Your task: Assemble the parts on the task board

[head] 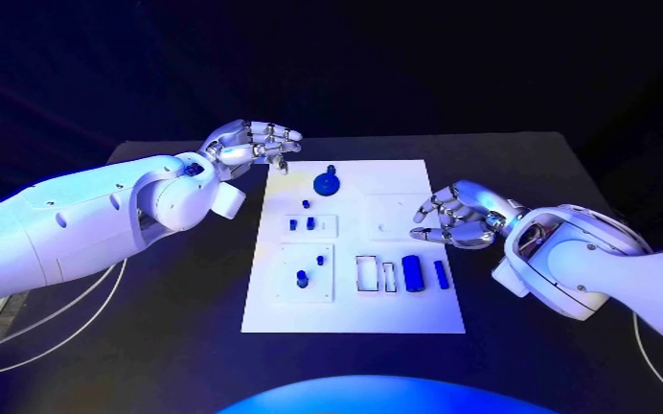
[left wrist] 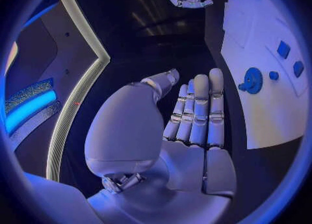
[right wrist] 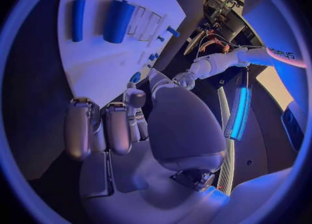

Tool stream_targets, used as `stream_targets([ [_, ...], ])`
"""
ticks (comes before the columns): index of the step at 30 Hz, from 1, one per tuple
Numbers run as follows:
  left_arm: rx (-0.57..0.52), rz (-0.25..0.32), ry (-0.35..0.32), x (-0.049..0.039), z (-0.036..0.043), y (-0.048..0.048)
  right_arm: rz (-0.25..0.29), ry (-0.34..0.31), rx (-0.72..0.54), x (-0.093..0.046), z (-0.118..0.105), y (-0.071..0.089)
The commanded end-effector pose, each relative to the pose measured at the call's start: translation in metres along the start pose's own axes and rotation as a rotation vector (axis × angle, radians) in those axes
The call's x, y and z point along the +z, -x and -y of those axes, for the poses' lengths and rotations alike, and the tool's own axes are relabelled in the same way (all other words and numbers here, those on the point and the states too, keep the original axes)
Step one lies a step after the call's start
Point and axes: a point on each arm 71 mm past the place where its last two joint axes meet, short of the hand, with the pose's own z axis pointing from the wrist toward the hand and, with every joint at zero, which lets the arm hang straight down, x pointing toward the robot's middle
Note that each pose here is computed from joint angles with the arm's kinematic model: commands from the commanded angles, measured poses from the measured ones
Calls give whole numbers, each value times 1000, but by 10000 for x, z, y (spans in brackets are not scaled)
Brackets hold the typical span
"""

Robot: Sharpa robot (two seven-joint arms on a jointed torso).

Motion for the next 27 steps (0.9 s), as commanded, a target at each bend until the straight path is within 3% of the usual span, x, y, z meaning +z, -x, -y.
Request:
stream_targets([
  [1, -10, -15, -7, 4, 9, -19, -59, -100, -33, -50, 106, -59],
  [7, -11, -17, -7, 5, 8, -25, -78, -158, -50, -104, 209, -152],
  [18, -10, -14, -7, -8, 8, -9, -110, -168, -54, -102, 203, -261],
  [27, -11, -15, -7, -10, 9, -8, -168, -206, -113, -82, 222, -353],
])
